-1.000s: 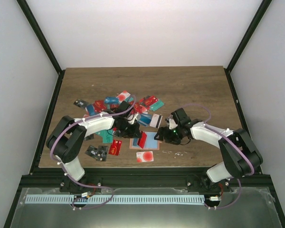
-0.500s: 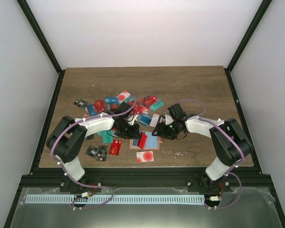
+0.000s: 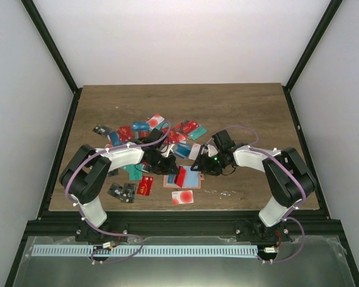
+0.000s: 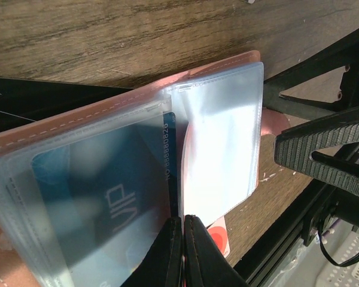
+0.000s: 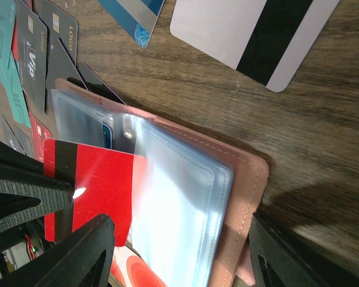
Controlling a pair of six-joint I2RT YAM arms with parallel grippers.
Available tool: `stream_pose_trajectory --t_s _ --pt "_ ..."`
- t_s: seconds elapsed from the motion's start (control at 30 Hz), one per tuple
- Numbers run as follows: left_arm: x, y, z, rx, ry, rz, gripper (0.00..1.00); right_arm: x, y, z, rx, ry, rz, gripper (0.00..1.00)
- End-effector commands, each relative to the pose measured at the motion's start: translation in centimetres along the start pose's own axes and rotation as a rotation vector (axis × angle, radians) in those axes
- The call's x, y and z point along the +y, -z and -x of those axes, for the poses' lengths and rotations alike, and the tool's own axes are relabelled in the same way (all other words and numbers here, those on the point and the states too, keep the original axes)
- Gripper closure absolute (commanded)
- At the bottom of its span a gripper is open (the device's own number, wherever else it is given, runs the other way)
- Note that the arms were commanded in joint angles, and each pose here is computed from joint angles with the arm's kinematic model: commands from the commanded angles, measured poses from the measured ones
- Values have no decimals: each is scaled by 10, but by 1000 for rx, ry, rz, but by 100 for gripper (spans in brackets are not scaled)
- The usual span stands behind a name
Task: Put the credit cards into the card holder
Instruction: Insert the credit card into the card holder.
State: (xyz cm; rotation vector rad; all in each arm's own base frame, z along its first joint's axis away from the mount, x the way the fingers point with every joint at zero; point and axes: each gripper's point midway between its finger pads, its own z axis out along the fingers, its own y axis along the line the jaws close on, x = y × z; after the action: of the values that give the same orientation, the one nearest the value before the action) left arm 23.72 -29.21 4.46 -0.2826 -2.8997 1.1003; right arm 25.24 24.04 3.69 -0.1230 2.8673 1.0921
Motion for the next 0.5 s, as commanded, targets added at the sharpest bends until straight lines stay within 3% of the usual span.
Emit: stream_pose_trajectory --t_s 0.0,0.47 --pt "1 -10 3 -5 -8 -26 96 -7 -6 -8 31 -12 -2 36" --pt "-5 -13 10 -46 -53 -73 96 -13 -6 -19 46 -31 -11 37"
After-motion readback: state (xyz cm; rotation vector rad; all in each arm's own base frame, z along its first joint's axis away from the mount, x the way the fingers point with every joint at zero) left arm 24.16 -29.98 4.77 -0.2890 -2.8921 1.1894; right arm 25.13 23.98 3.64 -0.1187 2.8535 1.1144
